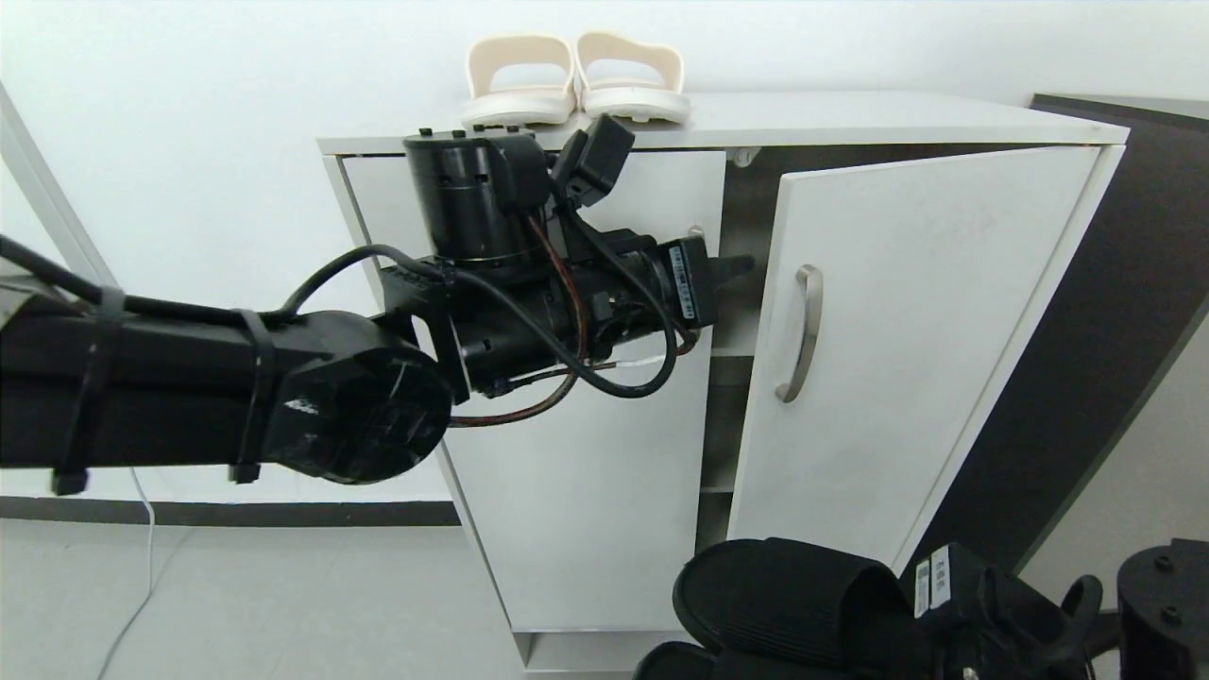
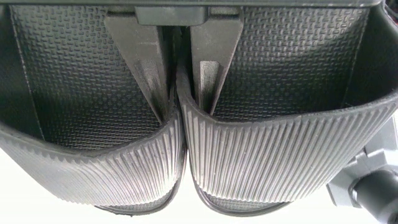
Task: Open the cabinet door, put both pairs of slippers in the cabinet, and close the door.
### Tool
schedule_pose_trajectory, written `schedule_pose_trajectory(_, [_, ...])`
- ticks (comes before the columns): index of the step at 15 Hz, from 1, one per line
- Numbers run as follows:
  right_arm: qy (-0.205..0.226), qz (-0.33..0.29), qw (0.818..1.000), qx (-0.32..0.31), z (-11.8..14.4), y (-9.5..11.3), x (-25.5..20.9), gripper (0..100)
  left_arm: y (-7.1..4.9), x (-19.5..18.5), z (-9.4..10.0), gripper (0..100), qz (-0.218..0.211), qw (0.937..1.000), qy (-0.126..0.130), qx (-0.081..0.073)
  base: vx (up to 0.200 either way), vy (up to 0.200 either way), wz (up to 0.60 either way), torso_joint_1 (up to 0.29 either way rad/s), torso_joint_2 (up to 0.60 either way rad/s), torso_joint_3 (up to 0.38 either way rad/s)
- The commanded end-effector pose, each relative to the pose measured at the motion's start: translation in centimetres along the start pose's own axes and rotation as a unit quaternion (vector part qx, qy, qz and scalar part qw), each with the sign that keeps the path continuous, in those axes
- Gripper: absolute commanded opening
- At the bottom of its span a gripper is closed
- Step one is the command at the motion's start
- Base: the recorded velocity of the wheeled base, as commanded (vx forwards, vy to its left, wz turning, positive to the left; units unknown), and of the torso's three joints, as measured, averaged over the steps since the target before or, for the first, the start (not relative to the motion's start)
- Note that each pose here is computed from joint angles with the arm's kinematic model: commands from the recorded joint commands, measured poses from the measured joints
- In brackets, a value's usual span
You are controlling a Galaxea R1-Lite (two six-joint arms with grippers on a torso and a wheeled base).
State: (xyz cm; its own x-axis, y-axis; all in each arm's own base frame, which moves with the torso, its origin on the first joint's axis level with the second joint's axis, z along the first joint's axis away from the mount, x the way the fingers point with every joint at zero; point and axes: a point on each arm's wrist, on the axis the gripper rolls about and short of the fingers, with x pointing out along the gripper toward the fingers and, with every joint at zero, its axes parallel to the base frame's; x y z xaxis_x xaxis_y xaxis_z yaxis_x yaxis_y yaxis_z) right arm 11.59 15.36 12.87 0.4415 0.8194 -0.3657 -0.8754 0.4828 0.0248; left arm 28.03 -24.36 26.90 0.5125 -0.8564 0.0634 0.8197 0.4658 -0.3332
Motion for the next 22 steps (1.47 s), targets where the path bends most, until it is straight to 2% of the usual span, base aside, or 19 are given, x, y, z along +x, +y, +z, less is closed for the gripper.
schedule_pose_trajectory(1, [0.008, 0.006, 1.0, -0.008, -0.4, 0.2, 0.0, 0, 1.0, 2.0, -1.0, 0, 0.004, 1.0, 0.007, -0.004, 0.0, 0.0, 0.0, 0.0, 0.0, 0.0])
schedule_pose_trajectory(5, [0.018, 0.019, 1.0, -0.017, -0.9, 0.7, 0.0, 0, 1.1, 2.9, -1.4, 0, 0.0, 0.9999, 0.008, -0.008, -0.15, 0.0, 0.0, 0.002, 0.0, 0.002])
schedule_pose_trajectory(6, [0.02, 0.02, 0.999, -0.017, -1.0, 0.7, 0.0, 0, 0.2, 2.7, -2.0, 0, -0.01, 0.9997, 0.015, -0.013, -0.2, 0.0, 0.0, 0.007, 0.01, 0.002])
schedule_pose_trajectory(8, [0.022, 0.033, 0.999, -0.017, -1.2, 0.9, -0.1, 0, -2.3, 1.9, -3.1, 0, -0.043, 0.9989, 0.013, -0.01, -0.2, 0.0, 0.0, 0.0, 0.0, 0.002])
schedule_pose_trajectory(10, [0.023, 0.051, 0.998, -0.022, -1.2, 1.4, -0.1, 0, -5.9, 1.5, -4.7, 0, -0.089, 0.9956, 0.027, -0.01, -0.2, 0.0, 0.0, 0.005, 0.0, 0.009])
schedule_pose_trajectory(11, [0.023, 0.054, 0.998, -0.024, -1.3, 1.5, -0.1, 0, -6.7, 1.4, -4.9, 0, -0.1, 0.9945, 0.029, -0.006, -0.2, 0.0, 0.0, -0.007, 0.0, 0.002])
schedule_pose_trajectory(12, [0.021, 0.056, 0.998, -0.025, -1.2, 1.6, -0.2, 0, -6.8, 1.3, -4.8, 0, -0.102, 0.9945, 0.026, 0.001, 0.0, 0.0, 0.0, 0.0, 0.0, 0.0])
schedule_pose_trajectory(13, [0.016, 0.055, 0.998, -0.025, -1.1, 1.6, -0.3, 0, -6.1, 1.1, -4.2, 0, -0.092, 0.9956, 0.018, 0.004, 0.0, 0.0, 0.0, 0.0, 0.0, 0.0])
schedule_pose_trajectory(14, [0.013, 0.054, 0.998, -0.024, -1.0, 1.6, -0.3, 0, -4.8, 0.5, -3.4, 0, -0.072, 0.9973, 0.007, 0.007, 0.0, 0.0, 0.0, 0.0, 0.0, 0.0])
schedule_pose_trajectory(16, [0.01, 0.053, 0.998, -0.023, -0.8, 1.6, -0.3, 0, -2.8, -0.9, -2.1, 0, -0.04, 0.9991, -0.007, 0.009, 0.0, 0.0, 0.0, 0.0, 0.0, 0.0])
schedule_pose_trajectory(17, [0.009, 0.046, 0.999, -0.02, -0.7, 1.4, -0.3, 0, -2.2, -2.2, -1.4, 0, -0.025, 0.9995, -0.014, 0.012, 0.0, 0.0, 0.0, 0.0, 0.0, 0.0])
schedule_pose_trajectory(18, [0.01, 0.019, 1.0, -0.011, -0.6, 0.6, 0.0, 0, -1.5, -4.0, -0.6, 0, 0.006, 0.9995, -0.027, 0.016, 0.0, 0.0, 0.0, 0.0, 0.0, 0.0])
schedule_pose_trajectory(19, [0.009, -0.033, 0.999, 0.006, -0.2, -0.7, 0.4, 0, -0.9, -6.2, 0.1, 0, 0.051, 0.9974, -0.045, 0.025, 0.0, 0.0, 0.0, 0.0, 0.0, 0.0])
schedule_pose_trajectory(20, [0.005, -0.103, 0.994, 0.037, 0.3, -2.0, 0.9, 0, -0.5, -9.3, 0.8, 0, 0.126, 0.9887, -0.071, 0.041, 0.0, 0.0, 0.0, 0.0, 0.0, 0.0])
schedule_pose_trajectory(21, [0.005, -0.174, 0.982, 0.07, 0.5, -3.2, 1.6, 0, -0.2, -12.7, 1.1, 0, 0.211, 0.9709, -0.098, 0.059, 0.0, 0.0, 0.0, 0.0, 0.0, 0.0])
schedule_pose_trajectory(22, [-0.002, -0.238, 0.966, 0.097, 0.9, -4.4, 2.3, 0, -0.3, -16.3, 1.1, 0, 0.289, 0.9463, -0.125, 0.073, 0.0, 0.0, 0.0, 0.0, 0.0, 0.0])
